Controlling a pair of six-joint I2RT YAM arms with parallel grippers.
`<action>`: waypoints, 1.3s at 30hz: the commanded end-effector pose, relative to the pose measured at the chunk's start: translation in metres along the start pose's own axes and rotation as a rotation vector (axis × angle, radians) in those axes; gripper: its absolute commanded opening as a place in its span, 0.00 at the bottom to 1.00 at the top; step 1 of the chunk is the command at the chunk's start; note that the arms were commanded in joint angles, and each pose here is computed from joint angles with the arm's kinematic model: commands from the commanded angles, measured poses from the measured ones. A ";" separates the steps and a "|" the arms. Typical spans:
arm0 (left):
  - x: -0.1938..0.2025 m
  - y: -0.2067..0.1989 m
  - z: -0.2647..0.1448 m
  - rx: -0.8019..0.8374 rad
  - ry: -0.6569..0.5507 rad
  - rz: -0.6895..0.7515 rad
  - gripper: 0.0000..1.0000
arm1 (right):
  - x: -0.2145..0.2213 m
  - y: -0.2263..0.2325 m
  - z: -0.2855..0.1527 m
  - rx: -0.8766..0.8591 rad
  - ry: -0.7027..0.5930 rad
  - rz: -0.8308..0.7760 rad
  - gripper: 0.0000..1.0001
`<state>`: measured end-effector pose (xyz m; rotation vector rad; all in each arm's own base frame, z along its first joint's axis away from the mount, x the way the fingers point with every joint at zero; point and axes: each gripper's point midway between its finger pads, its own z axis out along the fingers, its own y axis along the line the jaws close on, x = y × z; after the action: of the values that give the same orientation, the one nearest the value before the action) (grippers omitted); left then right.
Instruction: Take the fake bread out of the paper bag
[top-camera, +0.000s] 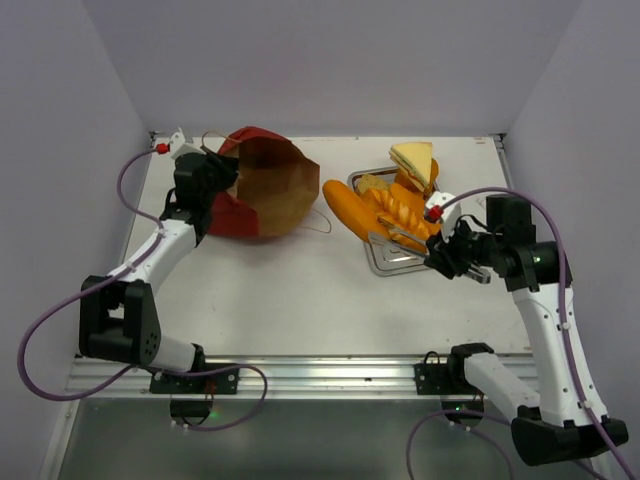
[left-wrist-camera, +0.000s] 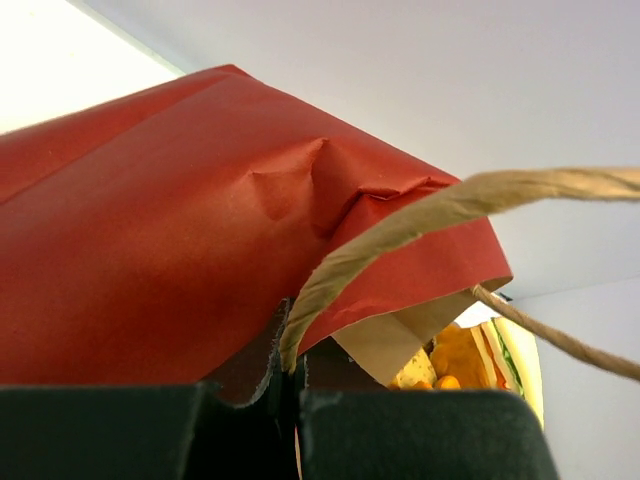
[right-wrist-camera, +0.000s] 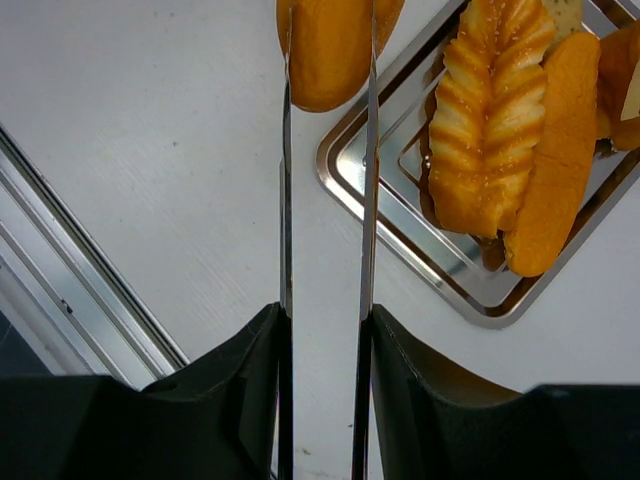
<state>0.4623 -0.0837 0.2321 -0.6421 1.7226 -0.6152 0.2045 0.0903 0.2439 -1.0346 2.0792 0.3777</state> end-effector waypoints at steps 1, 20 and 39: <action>-0.034 -0.017 -0.011 0.043 -0.079 0.025 0.00 | 0.012 0.001 -0.009 0.029 0.022 -0.083 0.00; -0.046 -0.015 -0.041 0.109 -0.079 0.066 0.00 | 0.089 -0.023 0.015 0.089 0.273 -0.087 0.00; -0.046 -0.018 -0.059 0.142 -0.074 0.081 0.00 | 0.112 -0.038 0.018 0.121 0.304 0.008 0.00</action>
<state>0.4227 -0.0638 0.2759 -0.5212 1.6480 -0.6525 0.1893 0.0154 0.1507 -1.0577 2.3818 0.1114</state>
